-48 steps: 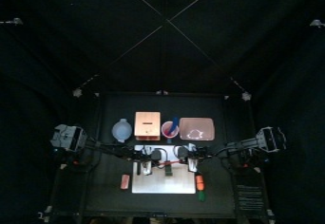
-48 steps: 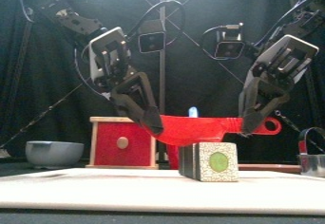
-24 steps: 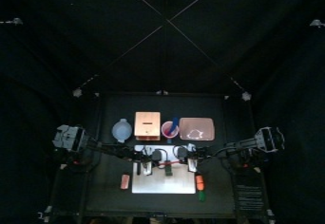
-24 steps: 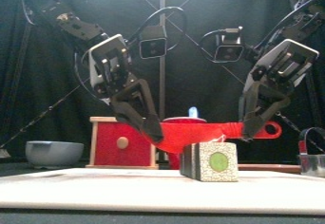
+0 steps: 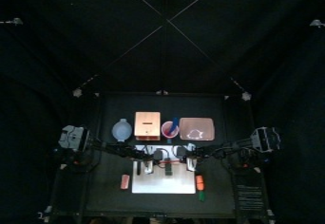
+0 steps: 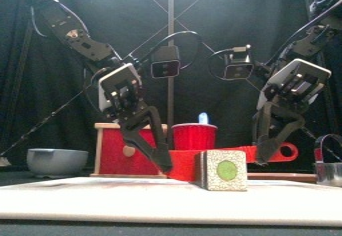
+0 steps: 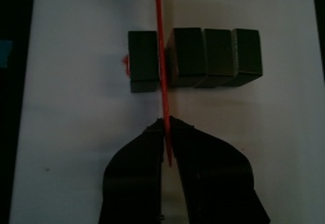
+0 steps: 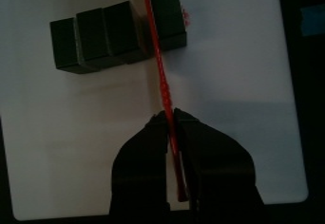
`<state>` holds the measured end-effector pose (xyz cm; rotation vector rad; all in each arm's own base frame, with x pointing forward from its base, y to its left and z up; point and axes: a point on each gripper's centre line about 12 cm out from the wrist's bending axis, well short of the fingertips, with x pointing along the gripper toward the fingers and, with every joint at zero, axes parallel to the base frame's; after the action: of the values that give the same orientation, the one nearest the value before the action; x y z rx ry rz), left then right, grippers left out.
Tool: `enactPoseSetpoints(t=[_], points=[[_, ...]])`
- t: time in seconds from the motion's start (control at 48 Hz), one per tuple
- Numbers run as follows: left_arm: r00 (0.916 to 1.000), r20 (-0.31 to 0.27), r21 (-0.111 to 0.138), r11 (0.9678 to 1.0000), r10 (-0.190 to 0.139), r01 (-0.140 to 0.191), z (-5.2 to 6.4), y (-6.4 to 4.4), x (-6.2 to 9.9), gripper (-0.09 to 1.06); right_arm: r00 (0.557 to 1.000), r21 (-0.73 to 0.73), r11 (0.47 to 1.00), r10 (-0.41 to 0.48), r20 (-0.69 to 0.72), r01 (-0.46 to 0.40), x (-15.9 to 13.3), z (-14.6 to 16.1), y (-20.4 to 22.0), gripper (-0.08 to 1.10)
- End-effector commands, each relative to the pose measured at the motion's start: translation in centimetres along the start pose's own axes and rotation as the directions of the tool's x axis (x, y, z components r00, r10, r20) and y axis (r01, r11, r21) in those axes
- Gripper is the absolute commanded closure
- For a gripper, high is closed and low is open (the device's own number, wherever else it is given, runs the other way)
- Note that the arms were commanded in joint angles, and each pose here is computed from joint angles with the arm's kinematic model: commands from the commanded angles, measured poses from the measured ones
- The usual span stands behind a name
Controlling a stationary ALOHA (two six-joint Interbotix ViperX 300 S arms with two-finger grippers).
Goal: Place sushi on board then cut the sushi with the knife then place the pieces on the plate
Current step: Cut the sushi into 4 pieces
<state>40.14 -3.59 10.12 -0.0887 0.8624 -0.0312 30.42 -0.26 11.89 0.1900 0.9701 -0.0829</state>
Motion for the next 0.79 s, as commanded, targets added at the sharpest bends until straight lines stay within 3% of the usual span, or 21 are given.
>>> enactPoseSetpoints(t=[0.021,0.292,0.458,0.604,0.792], points=[[0.9998,0.021,0.013,0.9999,0.004,-0.004,0.9,0.3,-0.4,0.45,1.0,0.035,0.999,-0.022,0.017,0.021,-0.4,0.5,-1.2,0.66],[0.999,0.043,0.028,0.9995,0.011,-0.012,1.5,0.7,-1.1,0.45,0.999,0.033,0.999,-0.019,0.038,0.018,-1.2,1.4,-1.2,0.66],[0.9963,0.086,0.034,0.9994,0.0,-0.003,2.8,0.3,-2.6,0.45,0.999,0.035,0.999,-0.006,0.051,0.004,-2.7,2.3,-0.7,0.66],[0.9913,0.129,0.053,0.9984,-0.027,0.02,3.8,-1.1,-4.0,0.45,0.997,0.019,1.0,0.023,0.08,-0.025,-4.1,3.2,0.4,0.66],[0.9896,0.129,0.087,0.9948,-0.064,0.053,3.6,-3.1,-4.3,0.45,0.994,0.004,0.998,0.069,0.089,-0.07,-4.6,3.3,2.2,0.66]])
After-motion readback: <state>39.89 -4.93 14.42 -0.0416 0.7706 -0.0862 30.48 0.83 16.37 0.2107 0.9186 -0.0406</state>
